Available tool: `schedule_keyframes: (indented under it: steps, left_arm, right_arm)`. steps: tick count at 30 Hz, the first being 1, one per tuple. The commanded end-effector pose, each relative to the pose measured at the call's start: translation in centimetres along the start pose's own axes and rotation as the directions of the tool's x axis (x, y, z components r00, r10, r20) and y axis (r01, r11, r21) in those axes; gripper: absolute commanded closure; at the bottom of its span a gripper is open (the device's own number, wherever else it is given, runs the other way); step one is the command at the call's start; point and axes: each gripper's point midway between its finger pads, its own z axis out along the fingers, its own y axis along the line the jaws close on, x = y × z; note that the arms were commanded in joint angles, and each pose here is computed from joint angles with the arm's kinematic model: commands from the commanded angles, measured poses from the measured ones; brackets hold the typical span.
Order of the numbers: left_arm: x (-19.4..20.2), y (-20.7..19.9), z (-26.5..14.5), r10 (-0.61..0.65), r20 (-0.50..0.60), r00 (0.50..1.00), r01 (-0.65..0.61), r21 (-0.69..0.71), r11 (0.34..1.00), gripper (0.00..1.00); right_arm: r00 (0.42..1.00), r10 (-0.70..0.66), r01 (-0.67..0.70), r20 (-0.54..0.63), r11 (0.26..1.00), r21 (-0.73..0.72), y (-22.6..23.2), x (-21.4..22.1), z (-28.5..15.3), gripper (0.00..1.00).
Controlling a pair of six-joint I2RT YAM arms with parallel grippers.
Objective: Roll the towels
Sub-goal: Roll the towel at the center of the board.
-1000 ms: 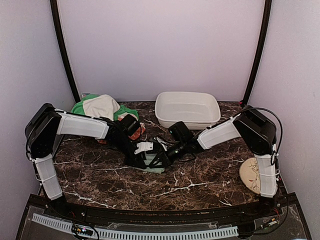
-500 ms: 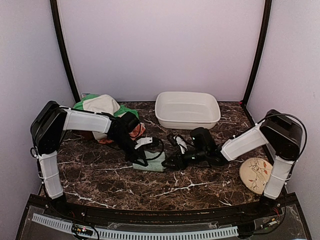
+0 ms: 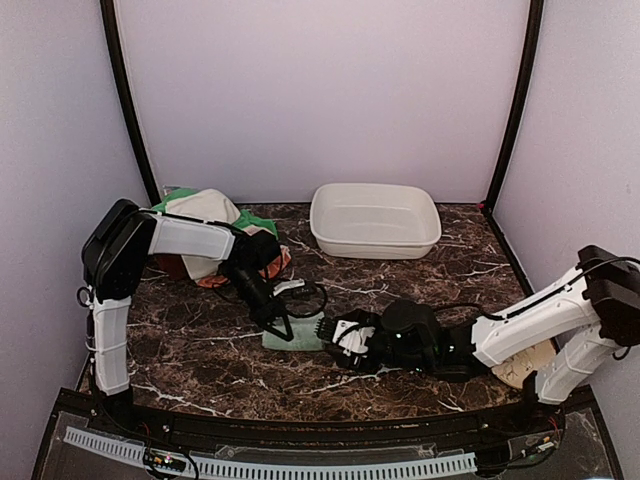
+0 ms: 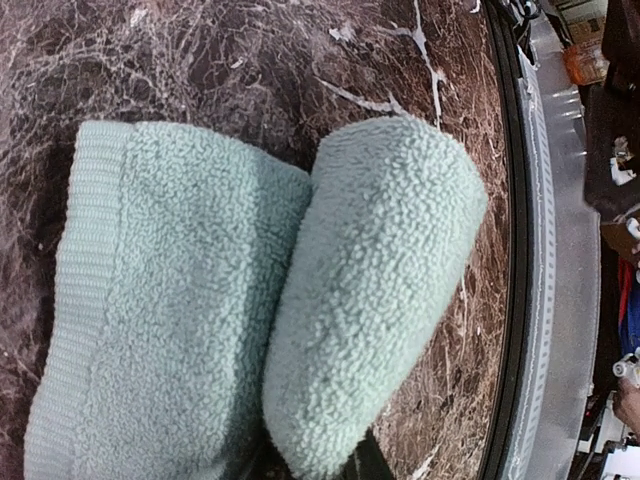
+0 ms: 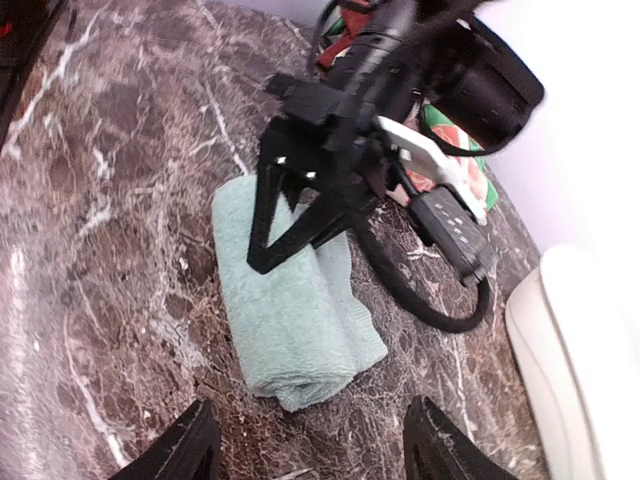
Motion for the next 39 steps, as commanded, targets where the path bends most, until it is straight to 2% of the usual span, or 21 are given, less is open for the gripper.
schedule_keyframes:
  steps: [1,5,11,15,20,21,22,26,29,30,32,33,34,39]
  left_arm:
    - [2.7,2.0,1.2,-0.108,-0.125,0.986,0.104,-0.039,0.994,1.0]
    - [2.9,3.0,1.2,-0.115,-0.147,0.982,0.104,-0.085,0.991,1.0]
    - [2.8,3.5,1.2,-0.117,-0.166,0.979,0.101,-0.099,0.99,1.0]
    - [2.9,3.5,1.3,-0.11,-0.172,0.979,0.095,-0.094,0.991,1.0]
    - [3.1,3.2,1.2,-0.097,-0.178,0.979,0.084,-0.077,0.993,0.99]
    - [3.1,3.1,1.1,-0.092,-0.178,0.98,0.08,-0.075,0.994,0.97]
    - [3.1,2.9,1.0,-0.085,-0.179,0.98,0.074,-0.07,0.995,0.9]
    - [1.9,2.1,-1.3,-0.043,-0.098,0.994,0.033,-0.093,0.995,0.55]
    - [1.1,1.8,-4.1,-0.008,-0.013,1.0,0.006,-0.149,0.989,0.27]
    - [0.8,1.8,-5.1,0.001,0.015,1.0,0.001,-0.173,0.985,0.2]
    - [0.5,1.3,-7.3,0.018,0.079,0.997,-0.002,-0.203,0.979,0.16]
    - [0.7,1.3,-8.5,0.02,0.115,0.993,0.006,-0.221,0.975,0.09]
    - [0.9,1.2,-9.3,0.029,0.14,0.99,0.005,-0.241,0.971,0.07]
    - [3.4,0.5,-11.1,0.148,0.177,0.973,-0.079,-0.346,0.935,0.06]
  right_arm:
    - [0.906,-0.405,0.413,-0.126,0.909,0.049,2.1,1.2,1.8,0.37]
    - [0.84,-0.53,0.536,-0.113,0.843,0.032,3.7,1.2,3.6,0.37]
    - [0.767,-0.634,0.637,-0.103,0.771,0.004,4.7,1.7,7.2,0.37]
    - [0.751,-0.648,0.655,-0.13,0.756,0.012,4.0,2.6,9.2,0.38]
    - [0.798,-0.578,0.581,-0.172,0.813,-0.037,3.9,5.3,10.1,0.46]
    - [0.817,-0.549,0.547,-0.18,0.835,-0.063,4.2,5.9,10.2,0.49]
    - [0.84,-0.509,0.502,-0.189,0.861,-0.085,4.3,6.3,10.2,0.52]
    - [0.927,-0.295,0.246,-0.233,0.945,-0.216,4.8,7.5,10.2,0.63]
    - [0.955,-0.135,0.051,-0.266,0.952,-0.301,5.1,7.8,10.0,0.71]
    - [0.955,-0.102,0.008,-0.277,0.947,-0.321,5.3,7.9,9.9,0.75]
    - [0.952,-0.038,-0.072,-0.302,0.936,-0.345,5.5,8.2,9.7,0.8]
    - [0.951,-0.001,-0.115,-0.309,0.926,-0.358,5.6,8.2,9.6,0.82]
    - [0.948,0.042,-0.163,-0.317,0.917,-0.365,5.7,8.1,9.5,0.85]
    - [0.915,0.184,-0.336,-0.358,0.839,-0.428,5.9,7.9,9.1,0.91]
